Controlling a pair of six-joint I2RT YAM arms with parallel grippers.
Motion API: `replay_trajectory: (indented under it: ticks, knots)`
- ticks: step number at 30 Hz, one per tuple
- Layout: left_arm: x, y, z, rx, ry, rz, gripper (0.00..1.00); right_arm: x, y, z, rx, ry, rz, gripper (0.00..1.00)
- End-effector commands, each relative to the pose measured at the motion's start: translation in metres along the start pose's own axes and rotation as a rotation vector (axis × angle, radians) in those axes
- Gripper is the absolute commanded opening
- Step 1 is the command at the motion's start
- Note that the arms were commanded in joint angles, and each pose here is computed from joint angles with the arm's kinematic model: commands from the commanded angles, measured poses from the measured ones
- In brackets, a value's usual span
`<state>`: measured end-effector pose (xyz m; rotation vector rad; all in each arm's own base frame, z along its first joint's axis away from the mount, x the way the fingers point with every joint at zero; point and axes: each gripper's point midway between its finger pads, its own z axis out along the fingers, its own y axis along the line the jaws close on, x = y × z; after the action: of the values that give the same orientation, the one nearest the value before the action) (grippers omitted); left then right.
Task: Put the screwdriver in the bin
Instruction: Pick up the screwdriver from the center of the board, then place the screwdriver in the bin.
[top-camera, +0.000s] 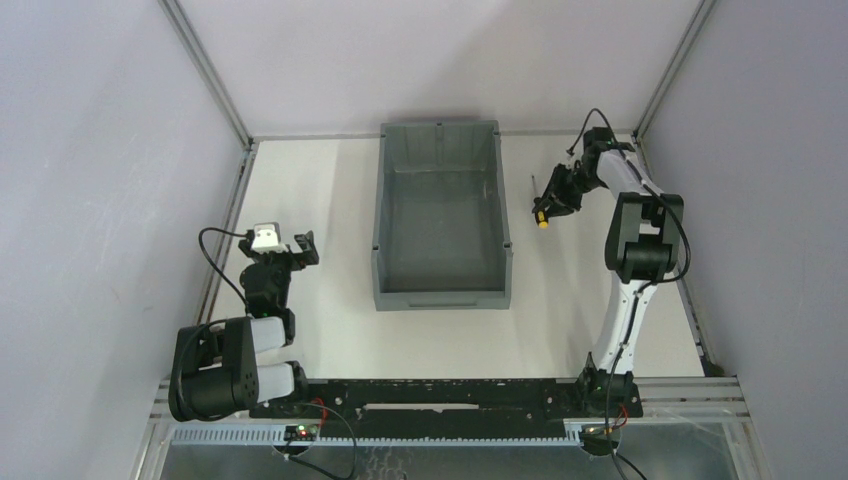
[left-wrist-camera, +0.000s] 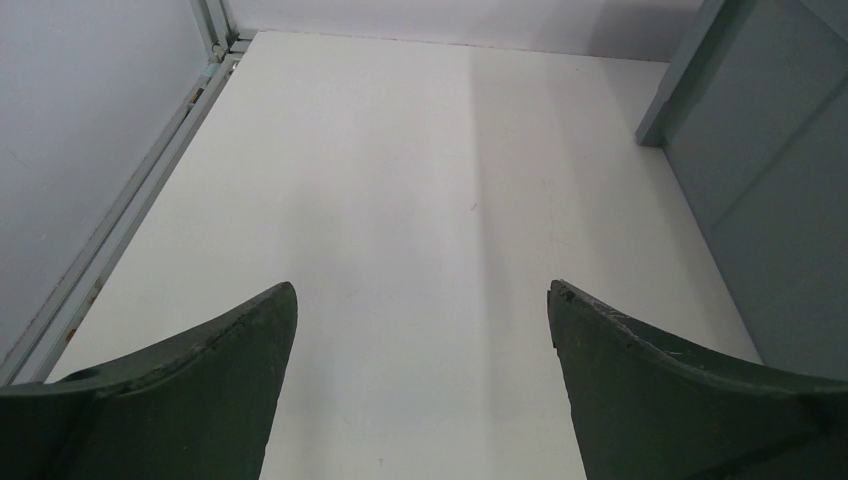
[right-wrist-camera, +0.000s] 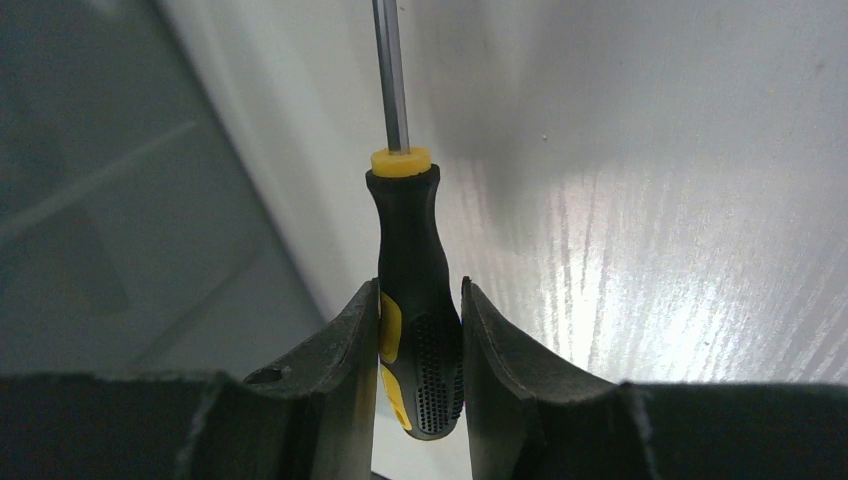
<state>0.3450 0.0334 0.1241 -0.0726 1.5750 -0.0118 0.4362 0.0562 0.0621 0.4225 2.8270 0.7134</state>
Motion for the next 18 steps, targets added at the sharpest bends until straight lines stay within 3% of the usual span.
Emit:
replay_trajectory:
  ticks: [1,18]
  knots:
    - [-0.016,0.001,0.004,-0.005,-0.052,0.019,1.00,-0.027,0.058,-0.059,-0.244,-0.123,0.054,0.15]
    - [-0.016,0.001,0.004,-0.006,-0.052,0.020,1.00,-0.050,0.137,-0.165,-0.602,-0.218,0.172,0.15]
